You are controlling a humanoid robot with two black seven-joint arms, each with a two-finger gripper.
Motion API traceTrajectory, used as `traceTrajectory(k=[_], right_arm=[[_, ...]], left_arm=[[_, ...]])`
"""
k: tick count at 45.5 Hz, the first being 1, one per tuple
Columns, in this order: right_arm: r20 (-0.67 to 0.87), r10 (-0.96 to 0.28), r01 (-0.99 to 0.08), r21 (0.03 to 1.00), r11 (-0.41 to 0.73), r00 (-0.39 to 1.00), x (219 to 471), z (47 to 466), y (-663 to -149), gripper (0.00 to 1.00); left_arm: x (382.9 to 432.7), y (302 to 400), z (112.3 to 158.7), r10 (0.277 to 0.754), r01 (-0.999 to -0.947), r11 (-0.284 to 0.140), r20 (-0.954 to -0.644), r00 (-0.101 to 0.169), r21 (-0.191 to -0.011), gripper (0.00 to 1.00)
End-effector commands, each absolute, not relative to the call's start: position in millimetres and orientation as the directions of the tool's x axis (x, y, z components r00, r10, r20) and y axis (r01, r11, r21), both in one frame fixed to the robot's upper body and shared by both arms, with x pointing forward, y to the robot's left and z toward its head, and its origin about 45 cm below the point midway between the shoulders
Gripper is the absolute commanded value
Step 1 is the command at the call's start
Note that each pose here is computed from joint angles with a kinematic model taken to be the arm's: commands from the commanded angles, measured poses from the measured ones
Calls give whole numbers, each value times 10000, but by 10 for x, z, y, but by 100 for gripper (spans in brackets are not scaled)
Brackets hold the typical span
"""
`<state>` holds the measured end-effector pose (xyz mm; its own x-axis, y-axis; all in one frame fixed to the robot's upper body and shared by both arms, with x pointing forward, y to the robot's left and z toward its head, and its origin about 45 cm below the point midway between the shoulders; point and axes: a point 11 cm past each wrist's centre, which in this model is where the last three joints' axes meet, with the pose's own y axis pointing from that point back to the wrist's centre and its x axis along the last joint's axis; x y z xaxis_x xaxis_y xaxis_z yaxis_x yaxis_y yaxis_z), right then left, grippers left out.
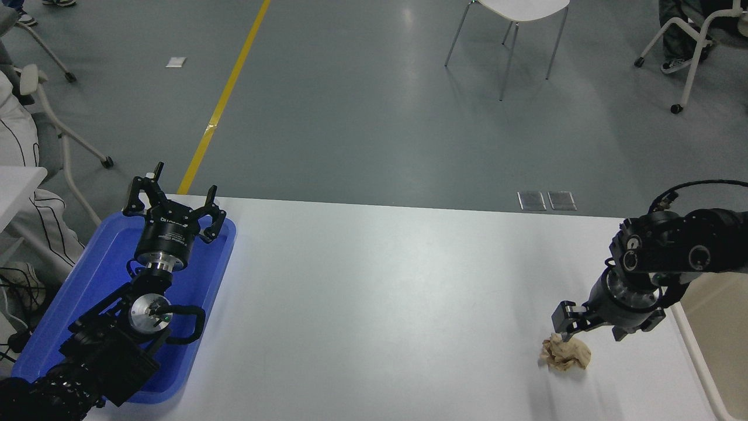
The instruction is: Pick up paper ball place in dustbin
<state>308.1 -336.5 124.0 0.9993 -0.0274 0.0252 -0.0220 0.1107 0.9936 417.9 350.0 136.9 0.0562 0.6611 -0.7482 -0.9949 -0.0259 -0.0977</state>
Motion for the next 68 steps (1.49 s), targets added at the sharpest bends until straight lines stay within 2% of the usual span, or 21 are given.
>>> traceTrajectory(k=[1,8,19,50,54,60,62,66,68], right_arm=[[917,-340,-876,9902,1083,9952,3024,958,-3355,88],[1572,-490,-1506,9817,1165,9864,3041,881,-3381,88],[1970,-617,-1871,9725,1384,9785,3106,850,-3465,87],[1809,-731,-1698,9759,1368,9808,3031,726,-3464,88],[1779,-787,-1667,9771,1319,9809,3012,703,-3455,85],[1781,-899,-1661,9779,1267,9799,3009,689,-3443,73],[1683,-1000,-1558,9802,1219,9806,2976,664,-3437,60],[1614,-1120,-1486,9823,1142,9805,2953,644,-3422,43],[1552,-1206,-1428,9841,1060,9805,2950,645,-3400,30]], left_arm=[[4181,3499,1372,6611,-9948,-256,-7481,569,-983,100],[4176,3500,1365,6612,-9950,-260,-7482,555,-968,100],[4181,3499,1372,6611,-9948,-256,-7481,569,-983,100],[4181,3499,1372,6611,-9948,-256,-7481,569,-983,100],[4181,3499,1372,6611,-9948,-256,-7481,569,-983,100],[4181,3499,1372,6611,-9948,-256,-7481,569,-983,100],[4181,3499,1372,6611,-9948,-256,-7481,569,-983,100],[4176,3500,1366,6612,-9950,-260,-7482,556,-968,100],[4181,3499,1372,6611,-9948,-256,-7481,569,-983,100]])
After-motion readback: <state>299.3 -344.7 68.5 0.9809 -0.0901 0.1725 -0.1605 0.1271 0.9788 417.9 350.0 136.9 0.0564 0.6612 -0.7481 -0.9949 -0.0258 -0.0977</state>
